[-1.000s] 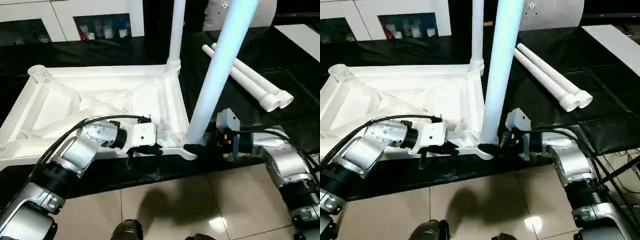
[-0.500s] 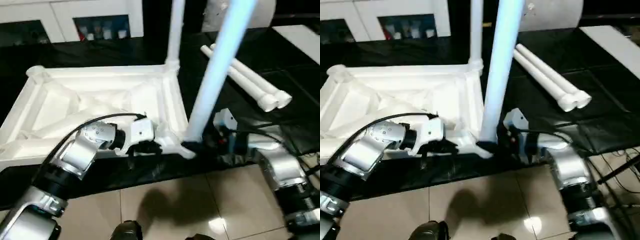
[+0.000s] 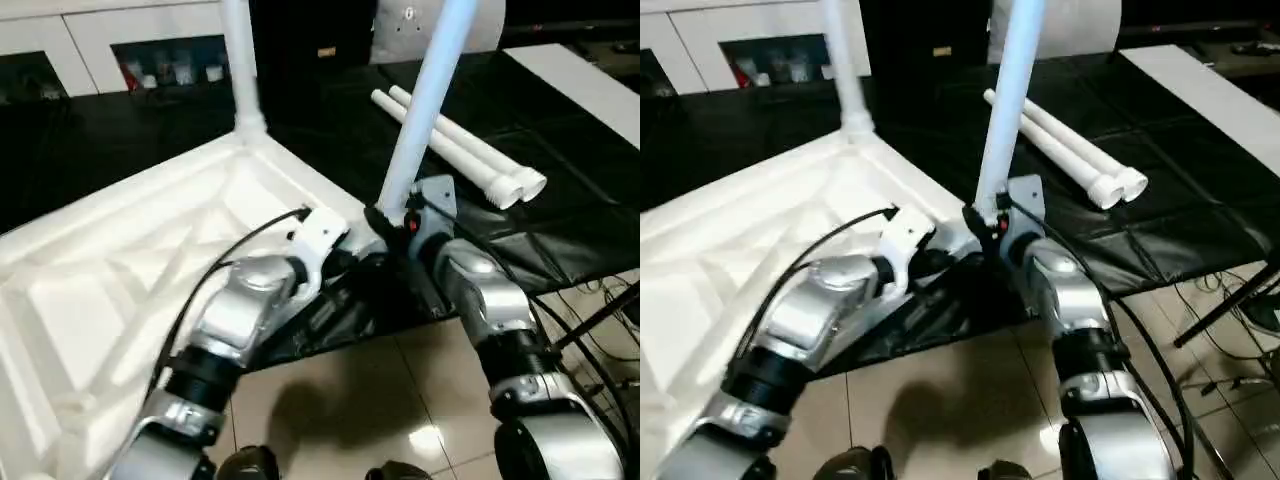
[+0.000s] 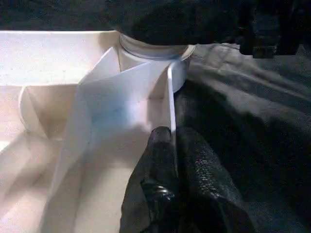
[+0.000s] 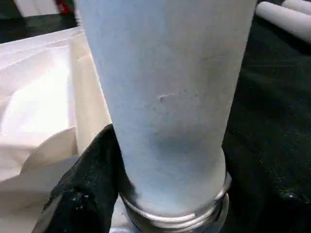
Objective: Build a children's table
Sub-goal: Rotate leg to tighten
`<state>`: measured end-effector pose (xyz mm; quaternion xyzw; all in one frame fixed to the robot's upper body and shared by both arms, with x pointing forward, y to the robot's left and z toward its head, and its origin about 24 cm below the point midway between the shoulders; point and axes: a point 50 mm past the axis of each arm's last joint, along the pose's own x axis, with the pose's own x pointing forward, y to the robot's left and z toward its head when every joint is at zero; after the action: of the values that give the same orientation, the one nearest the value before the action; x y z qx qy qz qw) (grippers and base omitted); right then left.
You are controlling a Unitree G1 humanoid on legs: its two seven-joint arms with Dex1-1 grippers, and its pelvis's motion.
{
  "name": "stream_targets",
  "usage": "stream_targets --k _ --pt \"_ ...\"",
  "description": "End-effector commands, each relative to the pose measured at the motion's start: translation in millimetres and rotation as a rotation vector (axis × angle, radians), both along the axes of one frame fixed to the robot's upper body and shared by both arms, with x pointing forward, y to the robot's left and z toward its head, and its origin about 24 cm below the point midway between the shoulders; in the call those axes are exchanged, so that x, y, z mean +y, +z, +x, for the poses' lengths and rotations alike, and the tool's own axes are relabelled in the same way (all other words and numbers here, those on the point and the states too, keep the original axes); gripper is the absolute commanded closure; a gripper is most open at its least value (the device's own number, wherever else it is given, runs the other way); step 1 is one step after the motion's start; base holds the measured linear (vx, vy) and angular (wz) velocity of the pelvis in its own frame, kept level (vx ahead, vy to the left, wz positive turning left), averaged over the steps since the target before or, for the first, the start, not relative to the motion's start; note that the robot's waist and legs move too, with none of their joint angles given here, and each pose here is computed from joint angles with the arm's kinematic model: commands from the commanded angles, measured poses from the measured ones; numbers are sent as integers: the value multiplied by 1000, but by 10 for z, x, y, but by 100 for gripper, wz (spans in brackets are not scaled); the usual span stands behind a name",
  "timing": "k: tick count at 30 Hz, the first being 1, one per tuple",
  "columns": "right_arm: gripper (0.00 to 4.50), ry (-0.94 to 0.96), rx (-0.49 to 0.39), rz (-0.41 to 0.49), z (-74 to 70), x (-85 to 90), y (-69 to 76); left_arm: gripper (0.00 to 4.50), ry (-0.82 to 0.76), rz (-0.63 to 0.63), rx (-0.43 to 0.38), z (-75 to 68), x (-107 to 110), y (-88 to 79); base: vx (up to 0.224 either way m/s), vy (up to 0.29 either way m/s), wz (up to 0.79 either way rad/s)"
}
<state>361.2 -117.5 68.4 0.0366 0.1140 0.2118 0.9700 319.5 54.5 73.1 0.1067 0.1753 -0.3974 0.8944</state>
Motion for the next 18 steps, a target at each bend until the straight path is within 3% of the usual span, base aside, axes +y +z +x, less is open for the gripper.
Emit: stream_targets --k 1,8,10,14,18 --pt "183 17 194 12 -130 150 -382 450 -137 -39 -106 -88 -299 256 0 0 0" --pt "183 35 150 -4 -103 146 -354 450 -96 6 -129 -11 -175 260 0 0 0" --pt "113 34 129 -7 -94 133 -335 450 -94 8 -132 -1 -155 262 0 0 0" --pt "85 62 19 16 -78 31 -197 450 -80 55 -149 97 42 258 0 0 0" --pt "59 119 -28 30 -113 -27 -139 450 -73 66 -148 142 133 258 0 0 0"
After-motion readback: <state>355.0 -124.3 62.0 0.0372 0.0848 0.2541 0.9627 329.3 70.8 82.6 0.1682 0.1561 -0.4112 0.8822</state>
